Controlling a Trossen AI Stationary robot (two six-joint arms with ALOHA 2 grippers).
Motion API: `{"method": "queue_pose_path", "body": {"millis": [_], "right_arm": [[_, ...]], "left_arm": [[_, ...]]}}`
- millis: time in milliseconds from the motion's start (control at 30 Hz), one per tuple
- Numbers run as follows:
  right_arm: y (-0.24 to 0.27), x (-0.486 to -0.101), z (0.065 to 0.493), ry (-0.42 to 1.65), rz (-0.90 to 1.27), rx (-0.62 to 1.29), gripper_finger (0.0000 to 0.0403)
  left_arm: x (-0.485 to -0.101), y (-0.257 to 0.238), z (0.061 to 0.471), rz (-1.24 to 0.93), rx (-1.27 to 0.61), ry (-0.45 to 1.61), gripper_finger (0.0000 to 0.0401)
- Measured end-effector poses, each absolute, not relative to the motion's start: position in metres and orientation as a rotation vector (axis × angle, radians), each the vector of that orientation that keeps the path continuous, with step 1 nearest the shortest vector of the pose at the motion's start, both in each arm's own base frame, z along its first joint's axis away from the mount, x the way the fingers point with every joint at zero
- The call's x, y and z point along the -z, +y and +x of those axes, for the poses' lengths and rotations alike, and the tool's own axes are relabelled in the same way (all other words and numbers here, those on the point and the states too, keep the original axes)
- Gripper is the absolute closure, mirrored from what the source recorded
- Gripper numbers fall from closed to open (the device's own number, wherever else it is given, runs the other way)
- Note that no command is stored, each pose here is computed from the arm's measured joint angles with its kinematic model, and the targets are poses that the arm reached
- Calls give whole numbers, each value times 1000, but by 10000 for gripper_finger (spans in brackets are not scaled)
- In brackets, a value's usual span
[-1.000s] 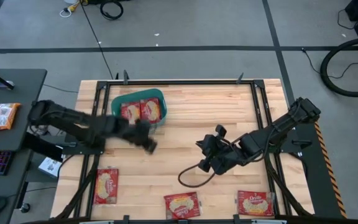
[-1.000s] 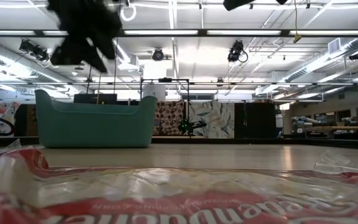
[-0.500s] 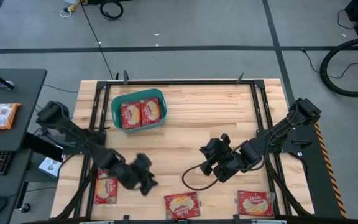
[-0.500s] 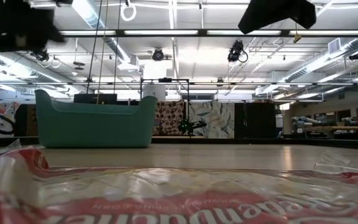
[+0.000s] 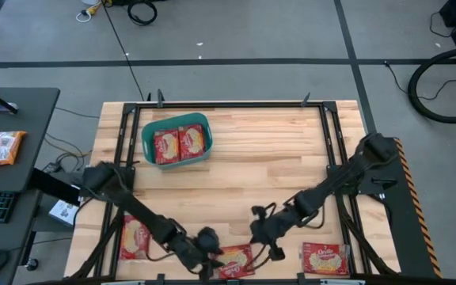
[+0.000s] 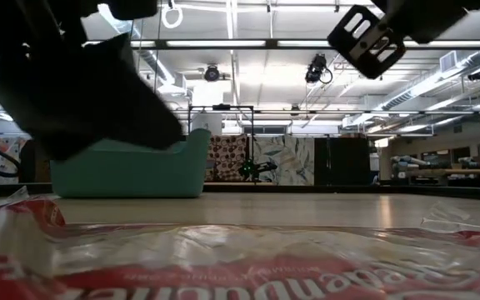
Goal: Sort popcorn bags into baskets
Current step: Put the popcorn bag into the green bin
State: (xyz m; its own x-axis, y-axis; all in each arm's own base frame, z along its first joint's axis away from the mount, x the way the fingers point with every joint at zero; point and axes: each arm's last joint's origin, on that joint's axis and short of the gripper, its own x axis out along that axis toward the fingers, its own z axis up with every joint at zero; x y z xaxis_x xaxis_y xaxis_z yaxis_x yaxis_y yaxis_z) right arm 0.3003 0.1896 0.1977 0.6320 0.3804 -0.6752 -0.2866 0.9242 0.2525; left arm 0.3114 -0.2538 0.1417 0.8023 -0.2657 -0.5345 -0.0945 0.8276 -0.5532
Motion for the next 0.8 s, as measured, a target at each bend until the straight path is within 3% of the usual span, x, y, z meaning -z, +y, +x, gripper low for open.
{"method": "queue_pose_path", "body": {"millis": [233, 400, 600, 667, 800], "right_arm": [[225, -179, 329, 850, 112, -479, 397], [258, -189, 330, 859, 117, -479, 397], [288, -214, 305, 914, 55, -351, 397], [294, -217, 292, 934, 19, -297, 397], [309, -222, 266, 935, 35, -219, 397]], "left_arm": [[-114, -281, 336, -499, 54, 713, 191], [-108, -250, 347, -305, -213, 820, 191], [-147, -183, 339, -53, -577, 1093, 191], [-173, -170, 337, -189, -715, 1100, 191], [-209, -165, 325, -669, -990, 973, 191]]}}
